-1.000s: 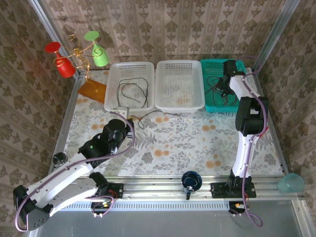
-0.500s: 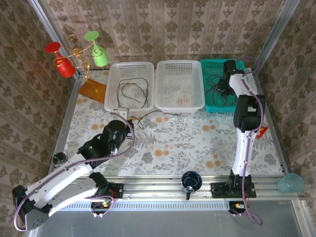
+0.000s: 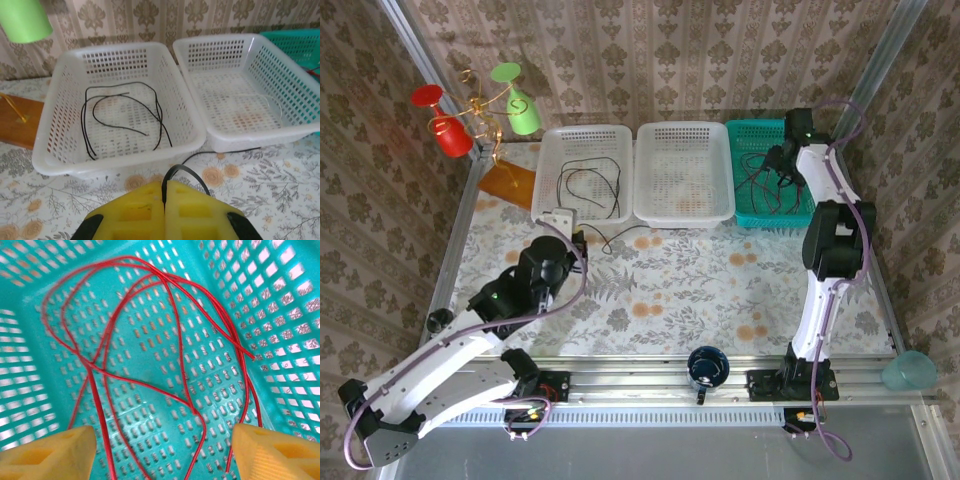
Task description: Untangle the cables
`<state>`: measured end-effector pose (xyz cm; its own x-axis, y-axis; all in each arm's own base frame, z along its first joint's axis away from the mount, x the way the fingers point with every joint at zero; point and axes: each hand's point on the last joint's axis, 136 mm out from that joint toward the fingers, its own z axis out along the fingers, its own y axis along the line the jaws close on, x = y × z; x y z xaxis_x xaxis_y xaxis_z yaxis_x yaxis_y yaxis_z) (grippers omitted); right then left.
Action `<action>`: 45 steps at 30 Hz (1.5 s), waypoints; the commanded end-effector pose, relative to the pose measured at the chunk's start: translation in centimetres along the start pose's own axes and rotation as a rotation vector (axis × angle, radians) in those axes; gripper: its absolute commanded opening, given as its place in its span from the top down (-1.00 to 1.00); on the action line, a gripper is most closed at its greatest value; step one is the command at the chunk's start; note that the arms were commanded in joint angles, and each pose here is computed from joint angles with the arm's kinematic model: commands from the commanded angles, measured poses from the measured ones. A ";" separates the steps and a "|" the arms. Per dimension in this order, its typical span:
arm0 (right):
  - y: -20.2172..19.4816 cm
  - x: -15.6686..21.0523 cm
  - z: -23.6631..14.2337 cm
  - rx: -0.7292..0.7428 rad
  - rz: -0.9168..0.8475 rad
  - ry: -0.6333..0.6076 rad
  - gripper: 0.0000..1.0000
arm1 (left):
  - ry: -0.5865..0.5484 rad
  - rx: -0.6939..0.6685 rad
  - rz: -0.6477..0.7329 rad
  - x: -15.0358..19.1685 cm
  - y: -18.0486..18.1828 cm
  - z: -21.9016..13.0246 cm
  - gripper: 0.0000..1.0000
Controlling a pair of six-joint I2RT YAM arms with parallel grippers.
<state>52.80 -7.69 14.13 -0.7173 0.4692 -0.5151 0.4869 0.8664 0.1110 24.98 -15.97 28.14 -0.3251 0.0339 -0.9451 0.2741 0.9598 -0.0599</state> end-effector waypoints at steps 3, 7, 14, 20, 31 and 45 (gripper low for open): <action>1.4 0.4 -4.6 -0.126 0.026 0.006 -0.50 | -0.065 -0.020 0.039 -3.1 0.7 -1.7 1.00; 2.0 1.1 -7.4 -0.201 0.044 -0.009 -0.51 | -0.107 -0.008 0.042 -5.1 0.6 -2.7 1.00; 2.6 3.2 -11.8 -0.301 0.064 -0.032 -0.51 | -0.247 0.062 0.085 -11.3 -1.0 -4.7 1.00; 2.1 5.2 -14.3 -0.344 0.094 -0.074 -0.52 | -0.352 0.061 0.215 -17.0 -2.5 -5.2 1.00; 1.5 6.3 -17.0 -0.366 0.070 -0.092 -0.53 | -0.445 -0.086 0.458 -25.6 -1.8 -4.2 1.00; 1.5 5.9 -18.2 -0.369 0.049 -0.111 -0.53 | -0.553 -0.158 0.453 -34.7 2.0 -3.0 1.00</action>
<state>40.97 -0.94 25.00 -0.6322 0.5284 -0.5667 0.3264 0.8449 0.4238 34.30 -14.58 59.94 0.2543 0.3167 -0.9138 0.1314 0.9248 0.3571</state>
